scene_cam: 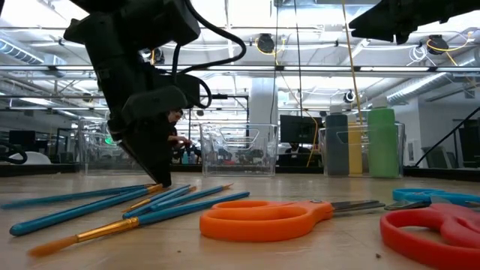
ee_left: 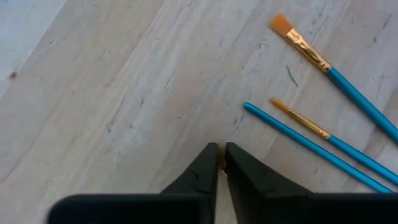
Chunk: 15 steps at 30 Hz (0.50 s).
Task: Pick & Place Paint Supplies
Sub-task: Put the blue paint brush into the middle transparent bin
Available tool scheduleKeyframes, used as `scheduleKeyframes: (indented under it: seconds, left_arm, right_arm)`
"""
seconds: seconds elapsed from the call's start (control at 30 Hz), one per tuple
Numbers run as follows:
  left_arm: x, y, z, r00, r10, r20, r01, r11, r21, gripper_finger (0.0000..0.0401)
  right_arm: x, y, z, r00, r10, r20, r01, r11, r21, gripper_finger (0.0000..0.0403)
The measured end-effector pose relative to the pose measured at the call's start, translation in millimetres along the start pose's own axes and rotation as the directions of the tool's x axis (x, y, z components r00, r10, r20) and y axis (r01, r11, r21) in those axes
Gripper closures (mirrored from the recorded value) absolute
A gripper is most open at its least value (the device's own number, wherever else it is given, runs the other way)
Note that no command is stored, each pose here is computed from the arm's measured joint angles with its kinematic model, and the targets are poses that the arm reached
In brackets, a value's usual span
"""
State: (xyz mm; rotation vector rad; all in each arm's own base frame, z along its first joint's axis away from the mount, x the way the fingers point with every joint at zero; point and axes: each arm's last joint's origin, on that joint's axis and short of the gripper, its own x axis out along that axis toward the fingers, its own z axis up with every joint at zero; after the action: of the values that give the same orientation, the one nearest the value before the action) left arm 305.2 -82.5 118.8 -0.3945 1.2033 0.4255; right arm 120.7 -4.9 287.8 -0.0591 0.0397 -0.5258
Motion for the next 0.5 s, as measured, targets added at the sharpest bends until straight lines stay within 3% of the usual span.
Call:
scheduleKeyframes:
  seconds: [0.07, 0.3, 0.5]
  left_arm:
    - [0.1, 0.2, 0.2, 1.0, -0.003, -0.003, 0.003, 1.0, -0.001, 0.0393]
    - [-1.4, 4.9, 5.2, 1.0, -0.016, -0.011, 0.016, 1.0, -0.013, 0.0397]
    - [-24.5, 12.9, 13.2, 0.998, -0.038, 0.044, 0.04, 0.999, -0.035, 0.0398]
  right_arm:
    - [0.8, 0.6, -0.5, 1.0, 0.0, -0.004, 0.0, 1.0, 0.005, 0.0193]
    - [3.0, 2.2, -1.9, 1.0, 0.0, -0.016, -0.001, 1.0, -0.004, 0.0193]
    - [3.1, 2.3, -1.7, 1.0, 0.0, -0.013, 0.0, 1.0, -0.002, 0.0193]
